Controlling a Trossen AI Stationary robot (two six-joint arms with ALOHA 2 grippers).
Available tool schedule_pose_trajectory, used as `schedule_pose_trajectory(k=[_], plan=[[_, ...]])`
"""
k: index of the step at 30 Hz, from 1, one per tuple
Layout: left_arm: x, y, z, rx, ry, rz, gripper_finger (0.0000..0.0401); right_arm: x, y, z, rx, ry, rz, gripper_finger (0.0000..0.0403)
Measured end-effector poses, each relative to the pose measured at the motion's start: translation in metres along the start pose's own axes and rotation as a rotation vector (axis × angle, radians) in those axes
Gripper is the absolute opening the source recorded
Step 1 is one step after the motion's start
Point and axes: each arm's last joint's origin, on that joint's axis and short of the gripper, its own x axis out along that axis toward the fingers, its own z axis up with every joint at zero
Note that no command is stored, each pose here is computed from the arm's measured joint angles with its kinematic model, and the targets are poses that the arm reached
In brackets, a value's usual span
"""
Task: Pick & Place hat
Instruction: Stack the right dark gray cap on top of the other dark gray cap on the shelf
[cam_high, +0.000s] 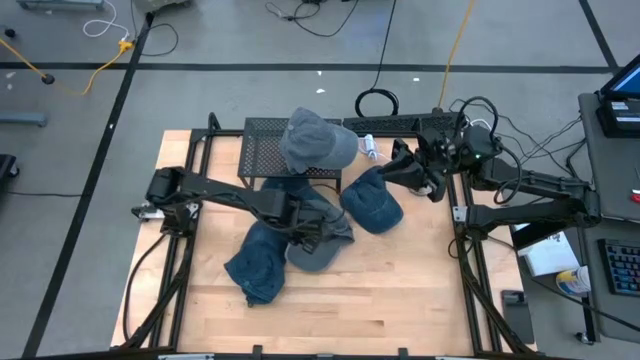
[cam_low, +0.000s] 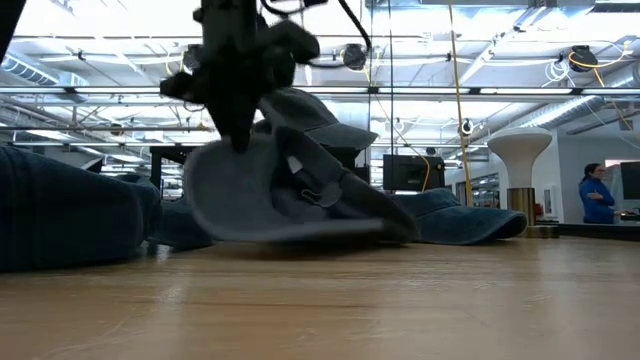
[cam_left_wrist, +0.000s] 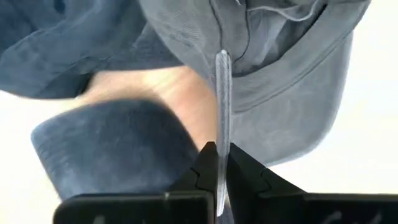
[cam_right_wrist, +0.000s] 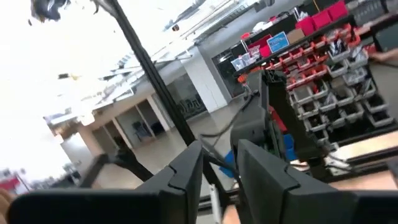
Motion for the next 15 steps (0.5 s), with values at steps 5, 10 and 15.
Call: schedule_pose_trajectory(k=[5,10,15], plan=[[-0.040,0.011,-0.004,0.088,-0.114,-0.075,0.0010,-0.001,-0.001,0.001,0.136,-0.002,-0.004,0.0128],[-0.086,0.030,-0.012,0.266,-0.250,-0.158,0.0008,-0.002,0.002,0.004,0.309,-0.026,0.015,0.0196],[-0.130,0.049,-0.022,0.473,-0.418,-0.260,0.0008,-0.002,0.006,0.008,0.413,-0.052,0.057,0.0244]])
